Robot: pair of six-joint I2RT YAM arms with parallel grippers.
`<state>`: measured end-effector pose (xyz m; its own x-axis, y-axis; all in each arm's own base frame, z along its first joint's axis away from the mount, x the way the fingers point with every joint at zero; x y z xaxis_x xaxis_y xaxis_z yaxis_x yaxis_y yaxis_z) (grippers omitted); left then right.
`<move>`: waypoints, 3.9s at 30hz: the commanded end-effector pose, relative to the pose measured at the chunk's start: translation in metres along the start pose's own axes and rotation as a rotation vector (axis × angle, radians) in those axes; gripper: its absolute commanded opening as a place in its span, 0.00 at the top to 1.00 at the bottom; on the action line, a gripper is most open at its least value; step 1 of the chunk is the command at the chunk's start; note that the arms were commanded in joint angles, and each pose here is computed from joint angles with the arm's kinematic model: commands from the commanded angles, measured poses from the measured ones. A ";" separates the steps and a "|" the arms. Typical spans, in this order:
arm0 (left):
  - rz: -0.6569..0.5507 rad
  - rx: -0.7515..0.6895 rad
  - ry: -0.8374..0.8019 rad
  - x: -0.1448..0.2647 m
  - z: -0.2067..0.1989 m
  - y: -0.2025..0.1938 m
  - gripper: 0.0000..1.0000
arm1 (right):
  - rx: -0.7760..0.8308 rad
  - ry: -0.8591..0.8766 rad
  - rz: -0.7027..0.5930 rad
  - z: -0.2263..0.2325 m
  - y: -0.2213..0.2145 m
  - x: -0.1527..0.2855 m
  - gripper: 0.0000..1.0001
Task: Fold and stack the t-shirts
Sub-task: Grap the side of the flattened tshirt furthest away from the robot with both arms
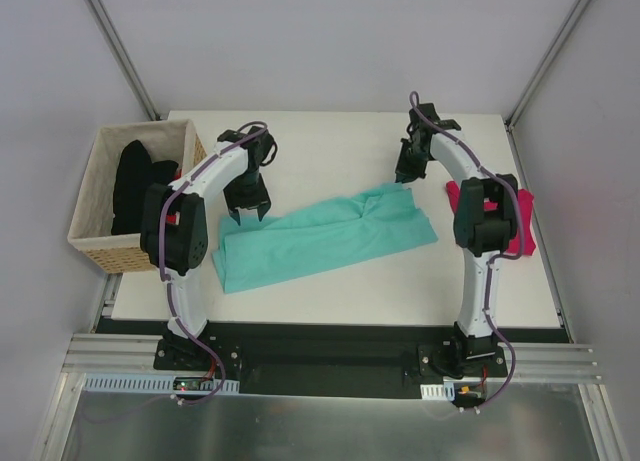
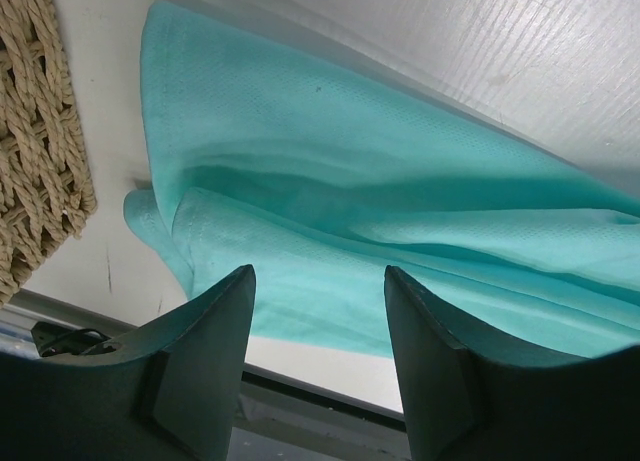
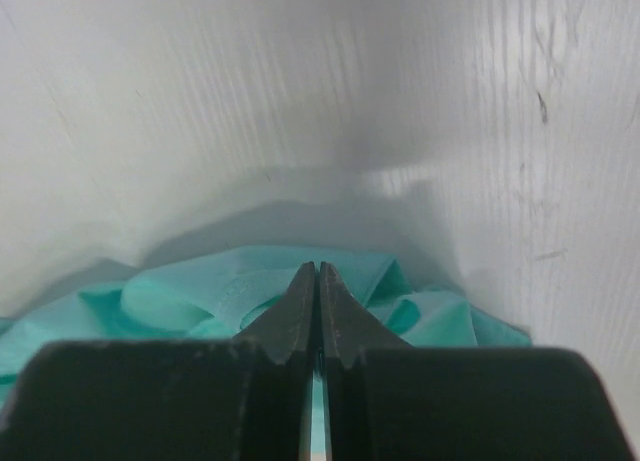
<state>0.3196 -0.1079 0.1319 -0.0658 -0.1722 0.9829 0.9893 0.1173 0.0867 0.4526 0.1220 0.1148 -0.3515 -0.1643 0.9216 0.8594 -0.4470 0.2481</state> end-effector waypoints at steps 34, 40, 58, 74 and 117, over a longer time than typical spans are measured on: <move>-0.074 -0.021 -0.055 0.022 -0.002 0.011 0.45 | 0.237 -0.012 -0.394 0.007 0.010 0.122 0.99; -0.081 -0.019 -0.039 0.024 0.004 0.006 0.45 | 0.250 0.020 -0.439 0.022 0.026 0.132 0.99; -0.042 -0.010 0.007 0.000 0.006 0.013 0.45 | 0.255 -0.033 -0.348 0.000 -0.005 0.103 0.99; 0.044 0.086 0.064 -0.043 0.035 0.025 0.45 | 0.221 -0.029 -0.302 0.001 0.006 0.083 0.99; -0.255 0.141 -0.057 0.042 0.046 0.075 1.00 | 0.199 -0.006 -0.404 0.004 0.032 0.121 0.99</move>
<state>0.3918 -0.0748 0.1586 -0.2754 -0.1202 0.9538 0.9318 0.2105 0.2955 0.4438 0.0980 0.2003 -0.6074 -0.0175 0.7942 0.7635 -0.2891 0.5775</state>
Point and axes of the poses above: each gripper's point midway between its finger pads, its own x axis back along the fingers, its own z axis along the line the jaws close on, y = z × x, the point moved 5 cm from there along x, back along the fingers, and after that the axes turned 13 degrees about -x, right-handed, at the moved point
